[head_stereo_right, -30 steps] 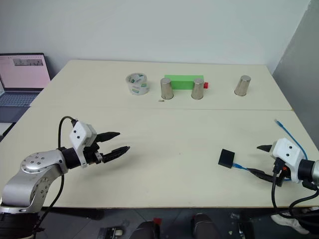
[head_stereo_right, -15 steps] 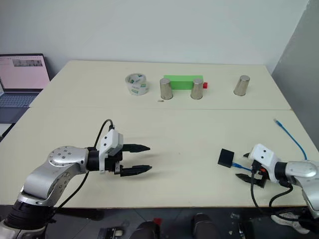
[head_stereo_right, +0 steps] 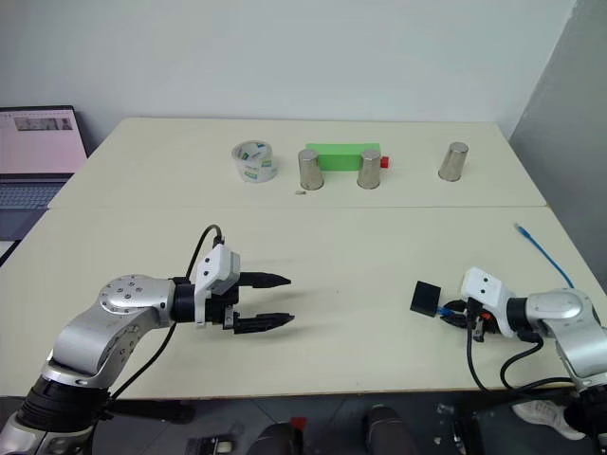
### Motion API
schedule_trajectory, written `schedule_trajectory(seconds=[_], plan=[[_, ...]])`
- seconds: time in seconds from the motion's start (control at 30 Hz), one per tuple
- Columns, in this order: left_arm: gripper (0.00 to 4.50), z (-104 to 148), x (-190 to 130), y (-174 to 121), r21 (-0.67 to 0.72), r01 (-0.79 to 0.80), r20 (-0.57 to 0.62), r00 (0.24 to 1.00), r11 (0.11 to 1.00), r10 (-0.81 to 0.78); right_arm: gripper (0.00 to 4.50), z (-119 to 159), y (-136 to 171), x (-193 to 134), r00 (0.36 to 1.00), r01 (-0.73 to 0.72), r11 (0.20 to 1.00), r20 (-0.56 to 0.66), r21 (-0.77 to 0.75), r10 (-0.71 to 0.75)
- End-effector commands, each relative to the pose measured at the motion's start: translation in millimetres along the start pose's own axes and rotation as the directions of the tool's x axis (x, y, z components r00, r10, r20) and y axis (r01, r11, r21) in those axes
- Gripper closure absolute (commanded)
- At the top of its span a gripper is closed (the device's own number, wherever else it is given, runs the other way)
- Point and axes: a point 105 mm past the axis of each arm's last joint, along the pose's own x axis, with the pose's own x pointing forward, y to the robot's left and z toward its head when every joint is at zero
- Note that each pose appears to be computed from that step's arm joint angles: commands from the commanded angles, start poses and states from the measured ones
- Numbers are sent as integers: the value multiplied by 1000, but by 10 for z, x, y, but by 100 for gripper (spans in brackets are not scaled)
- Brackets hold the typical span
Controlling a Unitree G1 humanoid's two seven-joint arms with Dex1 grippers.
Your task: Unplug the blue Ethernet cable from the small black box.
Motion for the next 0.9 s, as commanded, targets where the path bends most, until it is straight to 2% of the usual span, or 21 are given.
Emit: schedule_trajectory(seconds=[0.03,0.13,0.23,0.33,0.43,0.6,0.9], plan=[[71,62,-42,63,-86,-20,71,997,996,26,437,255,-154,-8,996,86,971,41,-221,-79],[71,113,-38,39,-196,19,149,989,980,11,437,596,-203,32,984,159,906,143,-392,-111],[71,188,4,-6,-301,80,225,974,950,-11,437,940,-182,108,965,235,774,237,-588,-112],[71,224,46,-35,-353,114,260,965,928,-20,437,1160,-120,177,952,273,671,296,-690,-82],[71,280,99,-35,-392,142,303,953,909,-18,437,1404,40,274,935,287,611,355,-738,-10],[71,321,196,9,-445,162,346,938,881,3,437,1632,254,406,916,287,559,394,-778,77],[71,253,322,56,-476,157,350,936,865,23,437,1846,338,474,892,314,534,437,-785,119]])
